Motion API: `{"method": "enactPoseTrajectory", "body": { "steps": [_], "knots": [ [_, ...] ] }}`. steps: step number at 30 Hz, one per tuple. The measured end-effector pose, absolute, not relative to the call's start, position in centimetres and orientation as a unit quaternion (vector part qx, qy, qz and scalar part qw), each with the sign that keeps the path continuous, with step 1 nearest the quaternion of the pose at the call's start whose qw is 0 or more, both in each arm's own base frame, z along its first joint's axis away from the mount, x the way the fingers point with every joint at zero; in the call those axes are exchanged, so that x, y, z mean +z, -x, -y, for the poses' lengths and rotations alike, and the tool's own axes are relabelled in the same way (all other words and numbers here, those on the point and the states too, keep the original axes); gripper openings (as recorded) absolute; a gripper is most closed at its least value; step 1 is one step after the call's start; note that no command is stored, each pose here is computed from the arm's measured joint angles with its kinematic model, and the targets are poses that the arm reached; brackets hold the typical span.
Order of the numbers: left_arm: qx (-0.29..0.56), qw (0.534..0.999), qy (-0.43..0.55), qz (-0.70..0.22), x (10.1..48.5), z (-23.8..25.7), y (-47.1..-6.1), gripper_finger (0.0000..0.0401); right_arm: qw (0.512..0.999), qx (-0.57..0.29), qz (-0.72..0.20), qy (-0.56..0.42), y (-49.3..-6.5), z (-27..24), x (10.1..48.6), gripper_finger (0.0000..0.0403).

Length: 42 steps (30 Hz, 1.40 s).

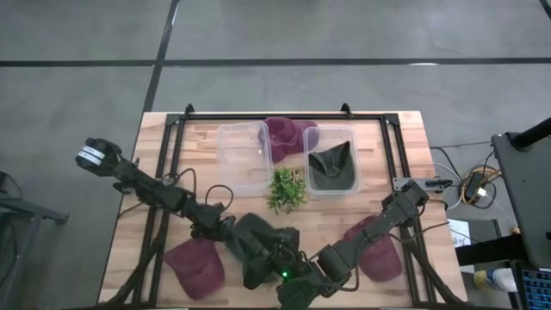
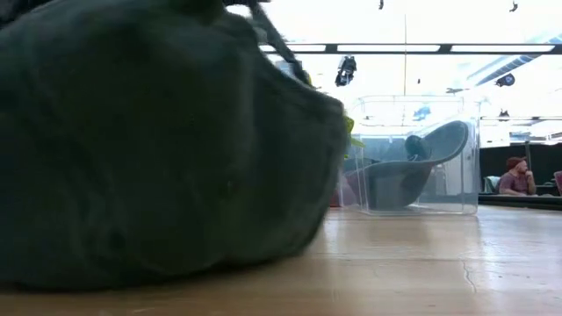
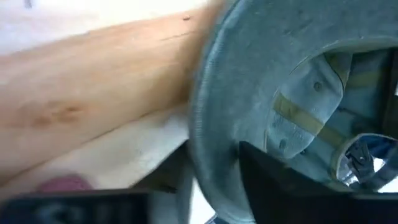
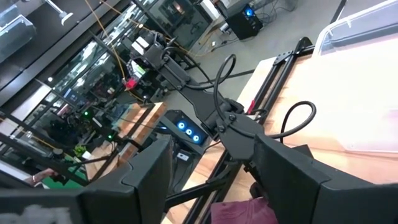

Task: Pick & Place hat
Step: Put the black cap into the right transparent bin

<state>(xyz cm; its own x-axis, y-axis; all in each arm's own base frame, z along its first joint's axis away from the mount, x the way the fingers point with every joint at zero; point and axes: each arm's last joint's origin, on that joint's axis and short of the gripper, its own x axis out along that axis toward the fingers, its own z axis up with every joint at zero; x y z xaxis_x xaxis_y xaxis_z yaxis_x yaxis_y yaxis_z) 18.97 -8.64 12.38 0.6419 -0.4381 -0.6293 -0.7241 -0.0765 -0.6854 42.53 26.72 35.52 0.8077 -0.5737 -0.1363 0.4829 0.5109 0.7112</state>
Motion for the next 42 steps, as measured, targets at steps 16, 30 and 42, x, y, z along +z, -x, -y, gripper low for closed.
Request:
{"method": "enactPoseTrajectory", "body": {
  "steps": [16,30,42],
  "knots": [
    [-0.069,0.567,0.770,-0.285,19.3,9.3,-20.5,0.0006,0.879,-0.303,0.073,-0.360,-41.0,-25.8,39.2,0.0219],
    [-0.217,0.624,0.749,-0.054,30.7,7.4,-21.3,0.0006,0.926,-0.313,0.083,-0.193,-33.3,-20.8,51.2,0.0219],
    [-0.291,0.623,0.678,0.259,39.7,2.1,-19.3,0.0005,0.940,-0.322,0.071,-0.091,-27.4,-16.8,56.6,0.0219]
  ]
}}
